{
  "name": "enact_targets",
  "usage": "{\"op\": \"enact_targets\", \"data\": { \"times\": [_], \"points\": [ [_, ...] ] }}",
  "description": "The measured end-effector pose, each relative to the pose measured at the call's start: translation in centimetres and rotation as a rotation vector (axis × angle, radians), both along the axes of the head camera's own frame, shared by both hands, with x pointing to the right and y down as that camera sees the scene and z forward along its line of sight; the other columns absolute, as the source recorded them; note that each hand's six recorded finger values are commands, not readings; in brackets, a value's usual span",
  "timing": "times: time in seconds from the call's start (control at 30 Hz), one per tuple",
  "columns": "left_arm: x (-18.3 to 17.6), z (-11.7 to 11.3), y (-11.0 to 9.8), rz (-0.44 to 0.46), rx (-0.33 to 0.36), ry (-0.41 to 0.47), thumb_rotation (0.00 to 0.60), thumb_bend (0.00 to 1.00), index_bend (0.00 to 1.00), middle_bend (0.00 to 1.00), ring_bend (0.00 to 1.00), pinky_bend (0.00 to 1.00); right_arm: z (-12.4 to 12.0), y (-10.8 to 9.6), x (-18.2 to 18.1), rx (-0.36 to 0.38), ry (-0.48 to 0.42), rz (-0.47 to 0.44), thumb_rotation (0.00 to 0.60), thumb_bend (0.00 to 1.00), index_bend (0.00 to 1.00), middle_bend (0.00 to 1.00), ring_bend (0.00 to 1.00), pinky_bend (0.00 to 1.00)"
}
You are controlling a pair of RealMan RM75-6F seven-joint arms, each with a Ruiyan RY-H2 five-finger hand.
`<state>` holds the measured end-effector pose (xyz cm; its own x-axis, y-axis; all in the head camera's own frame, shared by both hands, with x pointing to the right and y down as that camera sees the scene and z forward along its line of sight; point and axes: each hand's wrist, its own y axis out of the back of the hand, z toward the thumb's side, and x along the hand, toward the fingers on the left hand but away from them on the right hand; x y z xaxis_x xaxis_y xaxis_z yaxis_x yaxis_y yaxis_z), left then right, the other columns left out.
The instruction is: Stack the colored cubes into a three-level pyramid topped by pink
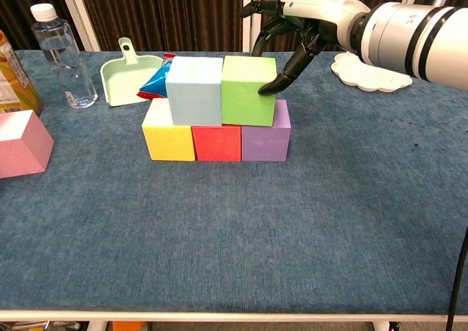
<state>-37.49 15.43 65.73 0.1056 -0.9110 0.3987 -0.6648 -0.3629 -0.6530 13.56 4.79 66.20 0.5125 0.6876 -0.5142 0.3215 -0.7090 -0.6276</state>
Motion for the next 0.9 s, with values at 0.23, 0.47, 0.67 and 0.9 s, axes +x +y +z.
{"op": "enact_targets", "data": {
  "times": [0.23,0.47,0.67,0.9],
  "points": [
    [0.42,0.14,-0.29,0.003,-0.006,-0.002,0.6,0.11,0.09,0.05,0.0,0.11,0.19,0.0,-0.17,0.004,0.005,-0.003,0.6,0.11,0.0,0.45,0.0,0.0],
    [0.35,0.11,-0.31,-0.004,-0.008,0.004,0.6,0.11,0.09,0.05,0.0,0.11,0.25,0.12,-0.32,0.008,0.014,-0.016,0.6,0.11,0.0,0.45,0.0,0.0],
    [0.35,0.14,-0.25,-0.002,-0.01,0.004,0.6,0.11,0.09,0.05,0.0,0.11,0.32,0.18,-0.34,0.01,0.019,-0.019,0.6,0.11,0.0,0.45,0.0,0.0],
    [0.19,0.26,-0.07,-0.003,-0.014,0.004,0.6,0.11,0.09,0.05,0.0,0.11,0.16,0.1,-0.52,0.025,0.014,-0.026,0.6,0.11,0.0,0.45,0.0,0.0]
  ]
}}
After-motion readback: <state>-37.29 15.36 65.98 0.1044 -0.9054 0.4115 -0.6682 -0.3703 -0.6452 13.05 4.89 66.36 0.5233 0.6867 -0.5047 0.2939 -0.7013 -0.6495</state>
